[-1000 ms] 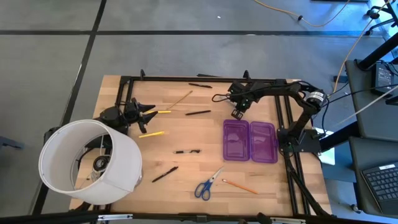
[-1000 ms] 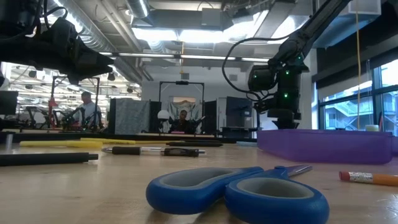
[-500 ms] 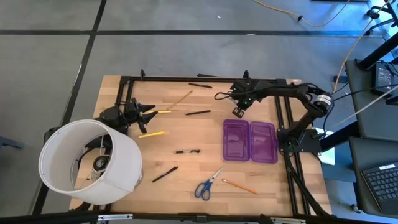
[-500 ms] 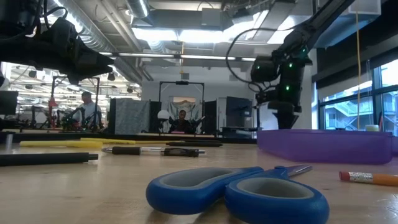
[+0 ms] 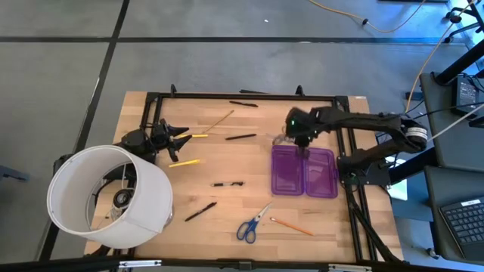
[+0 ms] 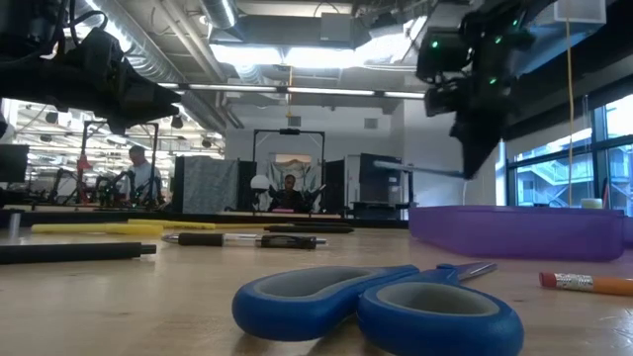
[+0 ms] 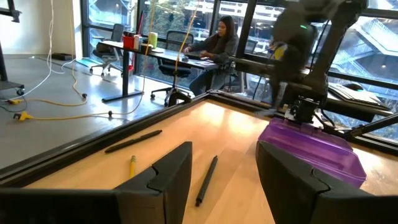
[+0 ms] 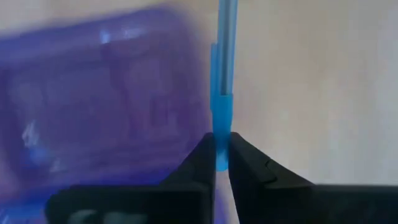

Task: Pick & place school supplies into a supply box
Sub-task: Put the blue pen into the supply box

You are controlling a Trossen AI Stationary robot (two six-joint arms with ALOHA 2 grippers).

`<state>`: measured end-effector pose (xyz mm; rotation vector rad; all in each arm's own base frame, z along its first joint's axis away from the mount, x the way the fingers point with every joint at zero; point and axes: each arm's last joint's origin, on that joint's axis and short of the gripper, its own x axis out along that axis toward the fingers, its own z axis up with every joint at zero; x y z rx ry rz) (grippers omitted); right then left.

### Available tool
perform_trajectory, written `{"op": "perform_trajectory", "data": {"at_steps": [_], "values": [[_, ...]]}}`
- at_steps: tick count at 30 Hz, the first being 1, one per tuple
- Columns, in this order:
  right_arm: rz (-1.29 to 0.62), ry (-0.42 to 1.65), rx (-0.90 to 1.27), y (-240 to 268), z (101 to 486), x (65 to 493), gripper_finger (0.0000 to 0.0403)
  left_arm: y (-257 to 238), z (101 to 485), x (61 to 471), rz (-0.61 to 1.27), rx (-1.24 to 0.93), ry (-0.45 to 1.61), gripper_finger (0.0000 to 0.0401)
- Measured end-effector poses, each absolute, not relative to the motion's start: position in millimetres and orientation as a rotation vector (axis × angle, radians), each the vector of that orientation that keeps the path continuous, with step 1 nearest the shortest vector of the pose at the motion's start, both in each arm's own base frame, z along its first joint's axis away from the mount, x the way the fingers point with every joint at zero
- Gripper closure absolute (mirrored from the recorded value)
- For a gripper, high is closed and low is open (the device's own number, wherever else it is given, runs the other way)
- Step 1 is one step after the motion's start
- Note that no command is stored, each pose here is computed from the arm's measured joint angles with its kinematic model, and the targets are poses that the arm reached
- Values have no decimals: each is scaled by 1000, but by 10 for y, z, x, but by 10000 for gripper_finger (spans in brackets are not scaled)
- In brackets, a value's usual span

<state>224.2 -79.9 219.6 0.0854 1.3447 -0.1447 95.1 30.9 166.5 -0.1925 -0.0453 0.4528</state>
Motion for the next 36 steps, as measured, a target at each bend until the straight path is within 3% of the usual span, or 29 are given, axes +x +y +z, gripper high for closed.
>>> {"op": "perform_trajectory", "data": {"at_steps": [6,13,22,36], "values": [[11,1537,-82,-365,2120,2230,366,310,1665,950,457,-192,-46,230],[75,1520,-279,-13,2116,2279,364,313,1666,949,470,-192,-48,230],[226,1517,-881,213,2137,2264,363,313,1667,949,472,-70,-19,230],[489,1420,-1016,272,2031,2416,362,314,1667,948,473,-63,-19,230]]}}
